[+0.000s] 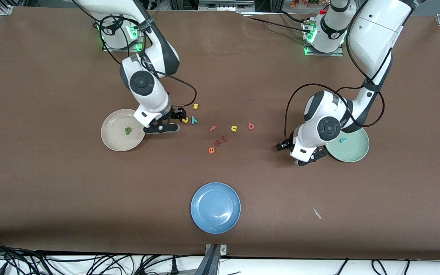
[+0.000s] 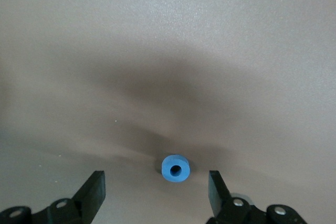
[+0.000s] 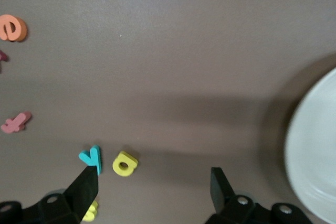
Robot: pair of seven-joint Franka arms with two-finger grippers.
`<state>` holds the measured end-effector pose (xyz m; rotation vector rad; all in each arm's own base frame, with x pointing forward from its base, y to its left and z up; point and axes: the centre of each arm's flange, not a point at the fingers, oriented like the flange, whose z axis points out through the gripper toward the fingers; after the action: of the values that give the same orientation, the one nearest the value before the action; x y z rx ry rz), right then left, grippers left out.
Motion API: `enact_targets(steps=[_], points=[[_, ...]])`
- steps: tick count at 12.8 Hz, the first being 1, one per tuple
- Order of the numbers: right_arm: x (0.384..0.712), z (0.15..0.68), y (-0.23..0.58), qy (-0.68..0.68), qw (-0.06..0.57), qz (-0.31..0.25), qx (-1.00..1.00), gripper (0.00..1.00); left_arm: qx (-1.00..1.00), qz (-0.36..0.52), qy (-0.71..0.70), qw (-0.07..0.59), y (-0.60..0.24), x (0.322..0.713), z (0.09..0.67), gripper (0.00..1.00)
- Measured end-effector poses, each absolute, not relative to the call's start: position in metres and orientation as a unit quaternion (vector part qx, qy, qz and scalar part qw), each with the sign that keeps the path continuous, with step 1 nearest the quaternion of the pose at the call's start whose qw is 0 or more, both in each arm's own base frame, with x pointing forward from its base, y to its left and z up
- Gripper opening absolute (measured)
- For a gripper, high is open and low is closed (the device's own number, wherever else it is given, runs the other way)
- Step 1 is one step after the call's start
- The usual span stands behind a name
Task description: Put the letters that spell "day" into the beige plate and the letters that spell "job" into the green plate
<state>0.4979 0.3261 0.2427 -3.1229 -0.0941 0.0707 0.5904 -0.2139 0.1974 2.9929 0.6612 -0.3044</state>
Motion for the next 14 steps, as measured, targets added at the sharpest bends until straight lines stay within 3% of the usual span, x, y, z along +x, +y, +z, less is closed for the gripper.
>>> enact_targets(steps=[14], points=[[0.454,0.176,0.345,0.026,0.013,0.001,-1.000,0.94,0.971,-0.099,0.215,0.031,-0.214,0.590,0.197,0.87]])
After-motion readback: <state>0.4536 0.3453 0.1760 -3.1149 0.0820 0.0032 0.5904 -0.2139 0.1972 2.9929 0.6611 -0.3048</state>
